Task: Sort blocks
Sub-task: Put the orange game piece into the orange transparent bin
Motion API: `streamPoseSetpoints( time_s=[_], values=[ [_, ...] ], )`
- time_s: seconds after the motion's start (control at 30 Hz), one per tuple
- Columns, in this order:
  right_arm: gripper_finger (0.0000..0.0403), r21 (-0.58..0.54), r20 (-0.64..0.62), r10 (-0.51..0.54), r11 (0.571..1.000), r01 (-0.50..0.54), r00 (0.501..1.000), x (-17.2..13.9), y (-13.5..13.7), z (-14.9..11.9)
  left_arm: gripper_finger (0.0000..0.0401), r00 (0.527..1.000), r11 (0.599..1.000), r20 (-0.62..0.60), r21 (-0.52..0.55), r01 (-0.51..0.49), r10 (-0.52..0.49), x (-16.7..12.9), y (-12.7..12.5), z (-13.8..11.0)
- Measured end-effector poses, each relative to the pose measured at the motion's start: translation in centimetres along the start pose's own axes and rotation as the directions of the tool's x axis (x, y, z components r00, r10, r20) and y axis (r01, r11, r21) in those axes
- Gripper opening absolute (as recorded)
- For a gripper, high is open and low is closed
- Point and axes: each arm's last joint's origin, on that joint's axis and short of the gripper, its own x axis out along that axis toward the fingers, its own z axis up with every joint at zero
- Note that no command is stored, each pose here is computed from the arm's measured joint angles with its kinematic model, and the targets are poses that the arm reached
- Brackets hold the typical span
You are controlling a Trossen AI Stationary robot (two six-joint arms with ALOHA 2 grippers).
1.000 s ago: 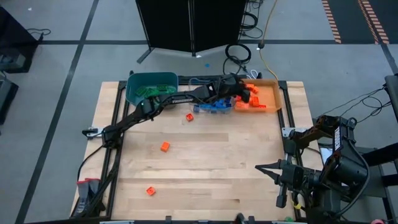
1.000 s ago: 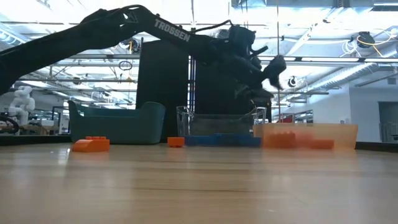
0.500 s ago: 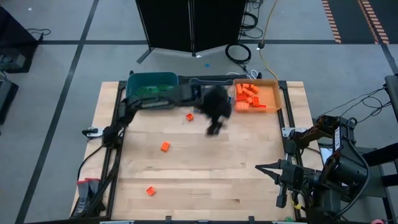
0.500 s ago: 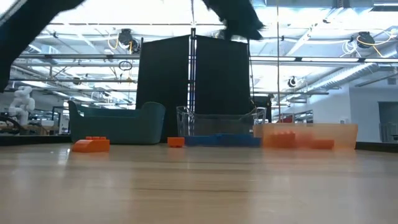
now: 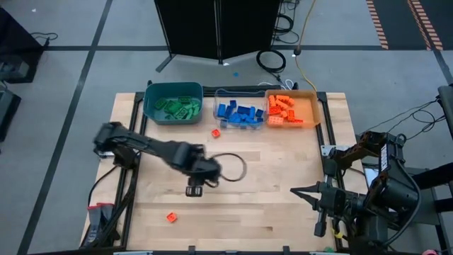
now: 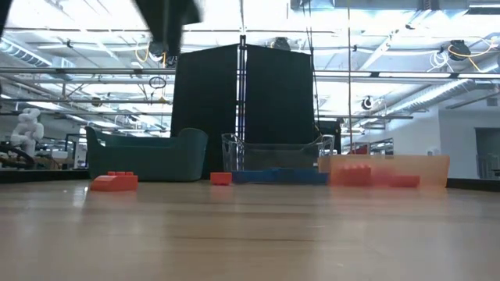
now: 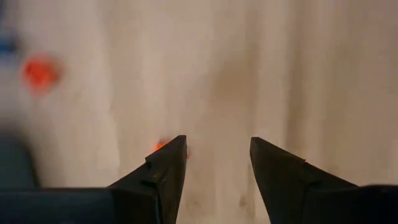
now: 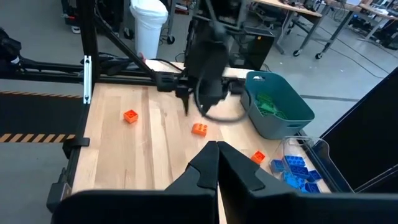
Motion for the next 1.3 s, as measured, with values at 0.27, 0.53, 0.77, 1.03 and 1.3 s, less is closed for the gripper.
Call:
streamPoseSetpoints(
  time_s=[0.27,0.53,0.77,1.03,1.3],
  values=[
    [0.0,-0.013,0.014,-0.016,1.0,0.016,1.0,0.0,-0.1,0.0,0.018,0.994,0.759,0.072,-0.651,-0.019,0.087,4.4,-0.7,-6.8],
    [0.0,-0.024,0.021,-0.022,0.999,0.022,1.0,0.0,-0.1,0.0,0.018,0.992,0.578,-0.006,-0.812,-0.081,0.13,10.0,0.6,-10.0],
    [0.0,-0.022,0.02,-0.022,1.0,0.022,1.0,0.0,-0.1,0.0,0.018,0.993,0.532,-0.011,-0.844,-0.074,0.12,10.7,2.5,-9.8],
    [0.0,-0.002,0.014,-0.015,1.0,0.015,1.0,0.0,-0.1,0.0,0.0181,0.995,0.506,-0.006,-0.861,-0.054,0.096,10.2,3.6,-9.8],
    [0.0,-0.003,0.015,-0.014,1.0,0.014,1.0,0.0,-0.1,0.0,0.0224,0.995,0.466,-0.034,-0.882,-0.073,0.092,10.4,5.0,-10.0]
  ],
)
